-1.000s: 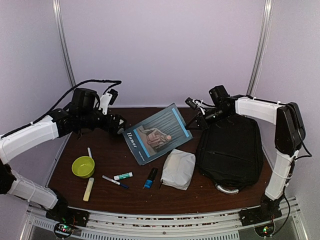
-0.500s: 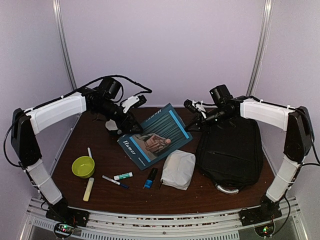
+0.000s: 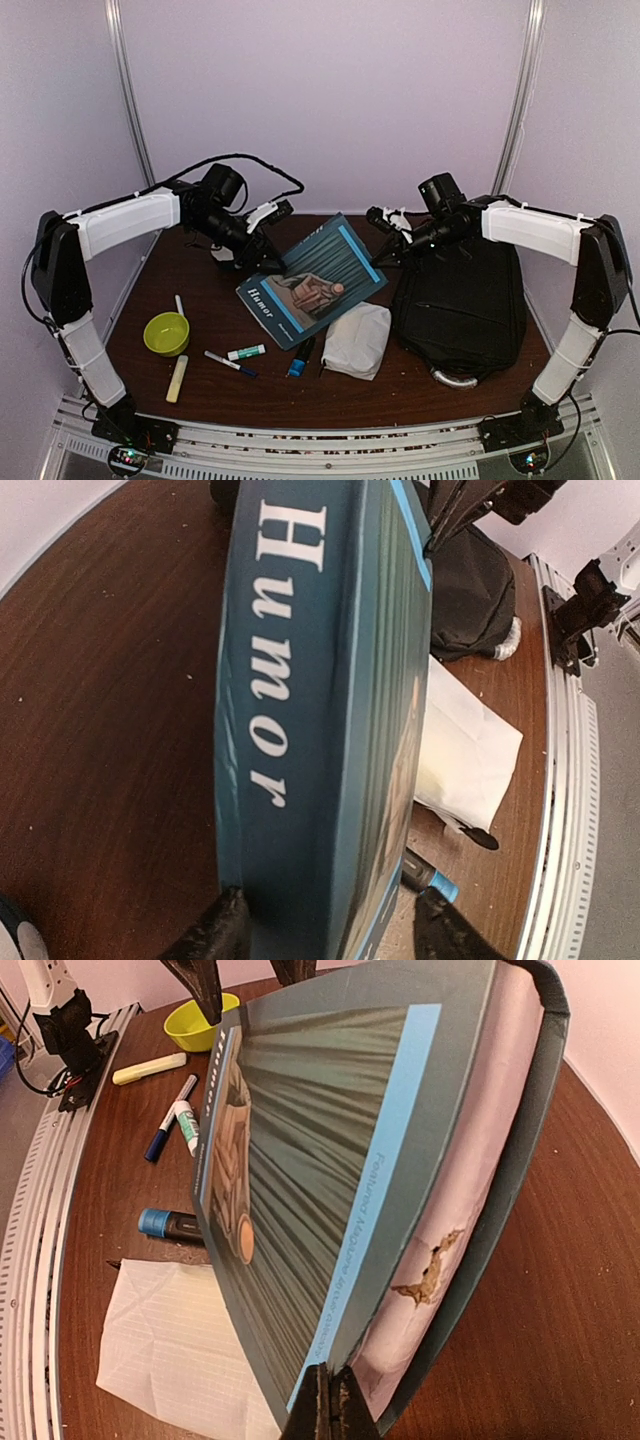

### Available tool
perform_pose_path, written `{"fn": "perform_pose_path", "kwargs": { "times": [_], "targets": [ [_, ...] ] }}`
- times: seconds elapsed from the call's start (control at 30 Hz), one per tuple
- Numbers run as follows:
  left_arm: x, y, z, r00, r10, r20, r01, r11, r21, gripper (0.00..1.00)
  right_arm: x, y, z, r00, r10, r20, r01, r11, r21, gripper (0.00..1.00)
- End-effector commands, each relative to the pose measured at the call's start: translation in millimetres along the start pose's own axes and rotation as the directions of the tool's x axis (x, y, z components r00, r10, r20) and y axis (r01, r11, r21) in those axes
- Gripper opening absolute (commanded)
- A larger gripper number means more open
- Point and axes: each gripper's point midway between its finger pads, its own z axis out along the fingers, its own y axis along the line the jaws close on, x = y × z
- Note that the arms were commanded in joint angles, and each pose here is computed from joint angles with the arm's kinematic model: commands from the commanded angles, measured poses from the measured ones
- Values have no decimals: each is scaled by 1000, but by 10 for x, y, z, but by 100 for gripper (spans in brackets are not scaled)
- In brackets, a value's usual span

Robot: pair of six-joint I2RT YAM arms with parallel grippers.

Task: Pack the student bag
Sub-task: Pass from the right arm to the left

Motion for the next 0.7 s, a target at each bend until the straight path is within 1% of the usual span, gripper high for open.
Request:
{"fn": "perform_pose_path", "kwargs": {
  "times": [0.0, 0.03, 0.1, 0.13, 0.17, 0.2, 0.23, 0.3, 0.33, 0.43, 0.53, 0.6, 0.67],
  "targets": [
    [-5, -128, 95, 1000, -24, 0, 24, 994, 109, 53, -180, 24, -51, 996, -82, 46, 80, 996, 37, 0],
    [-5, -135, 103, 1000, -27, 1, 27, 993, 117, 51, -178, 20, -46, 996, -79, 47, 77, 996, 37, 0],
    [1, -141, 115, 999, -33, -3, 33, 992, 125, 50, -185, 17, -45, 996, -78, 50, 76, 996, 40, 0],
    [9, -126, 122, 999, -39, -8, 40, 992, 119, 54, -178, 10, -38, 996, -77, 49, 75, 996, 40, 0],
    [21, -89, 127, 999, -45, -17, 46, 994, 98, 61, -174, 10, -39, 996, -78, 49, 76, 996, 42, 0],
    [33, -26, 130, 998, -53, -27, 55, 996, 63, 66, -172, 16, -39, 996, -81, 49, 79, 996, 41, 0],
    [58, 55, 136, 997, -64, -40, 65, 998, 21, 69, -167, 22, -40, 995, -84, 48, 82, 996, 42, 0],
    [124, 206, 150, 993, -93, -69, 89, 994, -57, 74, -153, 32, -45, 995, -90, 45, 88, 995, 44, 0],
    [142, 246, 152, 992, -104, -74, 99, 993, -69, 76, -150, 37, -48, 995, -94, 45, 92, 995, 46, 0],
    [161, 241, 177, 989, -135, -64, 133, 991, -30, 79, -144, 50, -59, 994, -103, 46, 100, 994, 49, 0],
    [169, 187, 226, 985, -159, -60, 161, 987, 26, 80, -138, 50, -66, 993, -108, 44, 105, 993, 53, 0],
    [120, 75, 226, 987, -157, -43, 161, 982, 95, 76, -136, 43, -63, 993, -106, 42, 104, 993, 54, 0],
    [53, -36, 195, 988, -153, -21, 155, 976, 157, 69, -139, 36, -62, 994, -105, 42, 103, 993, 57, 0]
  ]
}}
